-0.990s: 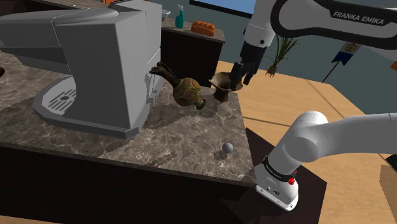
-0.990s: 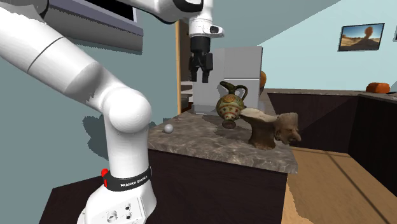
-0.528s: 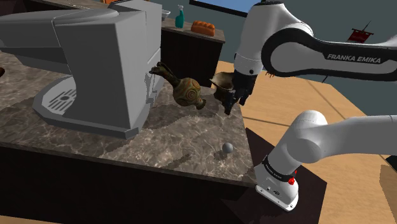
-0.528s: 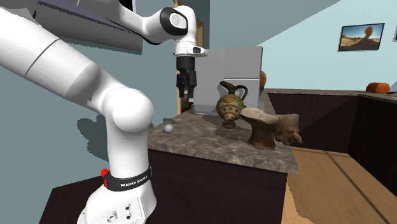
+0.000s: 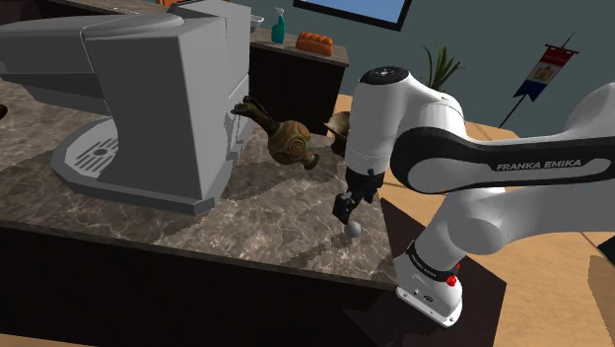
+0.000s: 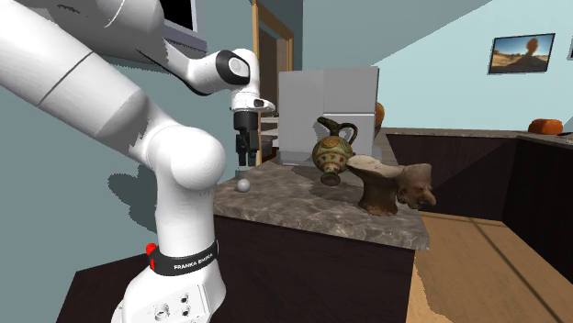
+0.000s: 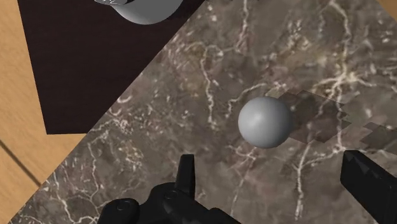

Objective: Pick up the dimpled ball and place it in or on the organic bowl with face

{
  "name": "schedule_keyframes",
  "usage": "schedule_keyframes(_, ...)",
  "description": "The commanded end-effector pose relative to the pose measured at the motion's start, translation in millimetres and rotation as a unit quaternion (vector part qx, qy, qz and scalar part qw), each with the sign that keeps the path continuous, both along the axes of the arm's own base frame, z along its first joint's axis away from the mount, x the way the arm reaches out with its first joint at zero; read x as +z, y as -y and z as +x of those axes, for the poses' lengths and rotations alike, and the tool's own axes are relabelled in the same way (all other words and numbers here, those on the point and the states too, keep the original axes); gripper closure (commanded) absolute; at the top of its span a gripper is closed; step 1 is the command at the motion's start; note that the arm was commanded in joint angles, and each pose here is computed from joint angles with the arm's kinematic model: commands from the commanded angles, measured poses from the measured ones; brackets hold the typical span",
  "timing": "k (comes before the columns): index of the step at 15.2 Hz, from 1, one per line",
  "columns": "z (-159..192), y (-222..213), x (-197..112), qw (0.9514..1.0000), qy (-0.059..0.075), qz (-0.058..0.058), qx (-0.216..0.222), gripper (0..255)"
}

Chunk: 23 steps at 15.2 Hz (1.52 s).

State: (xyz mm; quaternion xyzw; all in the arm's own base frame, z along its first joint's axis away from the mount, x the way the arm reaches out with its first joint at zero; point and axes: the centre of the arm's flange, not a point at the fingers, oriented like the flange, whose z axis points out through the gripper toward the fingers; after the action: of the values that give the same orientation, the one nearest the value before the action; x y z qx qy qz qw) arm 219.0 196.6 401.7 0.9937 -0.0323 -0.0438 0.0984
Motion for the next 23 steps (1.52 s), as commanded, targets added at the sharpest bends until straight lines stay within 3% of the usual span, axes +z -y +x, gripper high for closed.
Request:
schedule_keyframes(1, -7, -13, -18, 0.9999, -0.004, -0.013, -0.001, 0)
schedule_keyframes(9, -12, -5, -57, 0.9999, -0.004, -0.013, -0.001, 0)
schedule_keyframes(16, -12, -5, -57, 0.9999, -0.004, -0.013, -0.001, 0)
schedule_keyframes(17, -12, -5, -57, 0.9999, -0.004, -0.013, -0.001, 255)
schedule_keyframes(23, -12, -5, -57, 0.9999, -0.004, -0.013, -0.001, 255)
